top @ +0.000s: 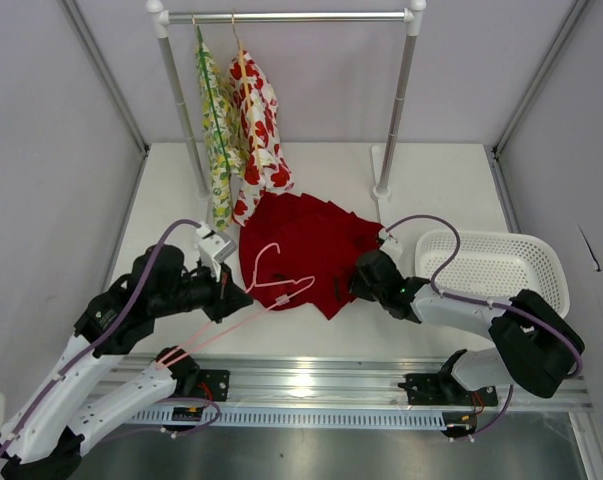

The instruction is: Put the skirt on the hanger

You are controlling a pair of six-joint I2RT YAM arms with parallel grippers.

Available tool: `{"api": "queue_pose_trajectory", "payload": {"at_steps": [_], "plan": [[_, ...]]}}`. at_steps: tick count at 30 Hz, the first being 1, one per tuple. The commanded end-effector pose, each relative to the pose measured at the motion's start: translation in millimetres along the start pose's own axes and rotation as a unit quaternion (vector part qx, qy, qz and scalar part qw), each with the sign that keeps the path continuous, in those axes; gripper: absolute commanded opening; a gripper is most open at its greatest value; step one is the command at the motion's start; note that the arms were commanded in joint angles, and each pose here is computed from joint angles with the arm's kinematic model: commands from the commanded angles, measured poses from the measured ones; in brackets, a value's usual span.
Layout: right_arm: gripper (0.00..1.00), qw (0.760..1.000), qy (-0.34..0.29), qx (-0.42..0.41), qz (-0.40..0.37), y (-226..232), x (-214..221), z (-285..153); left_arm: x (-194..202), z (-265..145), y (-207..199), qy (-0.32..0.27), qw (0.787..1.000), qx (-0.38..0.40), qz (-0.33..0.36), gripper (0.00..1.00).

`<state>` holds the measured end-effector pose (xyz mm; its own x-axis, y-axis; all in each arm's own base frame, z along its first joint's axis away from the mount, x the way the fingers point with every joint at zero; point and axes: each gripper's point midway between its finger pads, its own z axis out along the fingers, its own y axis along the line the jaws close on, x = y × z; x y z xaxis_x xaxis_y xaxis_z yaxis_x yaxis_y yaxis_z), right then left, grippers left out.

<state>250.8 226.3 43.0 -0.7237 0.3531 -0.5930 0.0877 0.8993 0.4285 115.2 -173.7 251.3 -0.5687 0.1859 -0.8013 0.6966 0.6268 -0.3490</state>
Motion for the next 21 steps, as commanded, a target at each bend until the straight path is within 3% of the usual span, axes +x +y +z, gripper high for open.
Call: {"api": "queue_pose_trajectory", "payload": {"at_steps": [1,5,9,21], "plan": [[0.29,0.998,-0.047,-0.031,0.009,24,-48,-2,5,16,-3,0.016,1.000,0.021,-0.002,0.00],[0.25,0.998,-0.051,-0.011,-0.025,25,-66,-4,2,31,2,0.015,1.000,0.016,-0.013,0.00],[0.34,0.998,-0.045,0.000,-0.043,23,-71,-4,-4,49,3,0.007,1.000,0.020,-0.012,0.00],[0.34,0.997,-0.006,-0.020,-0.069,31,-21,-25,-12,74,14,0.013,1.000,0.001,0.001,0.00]]}}
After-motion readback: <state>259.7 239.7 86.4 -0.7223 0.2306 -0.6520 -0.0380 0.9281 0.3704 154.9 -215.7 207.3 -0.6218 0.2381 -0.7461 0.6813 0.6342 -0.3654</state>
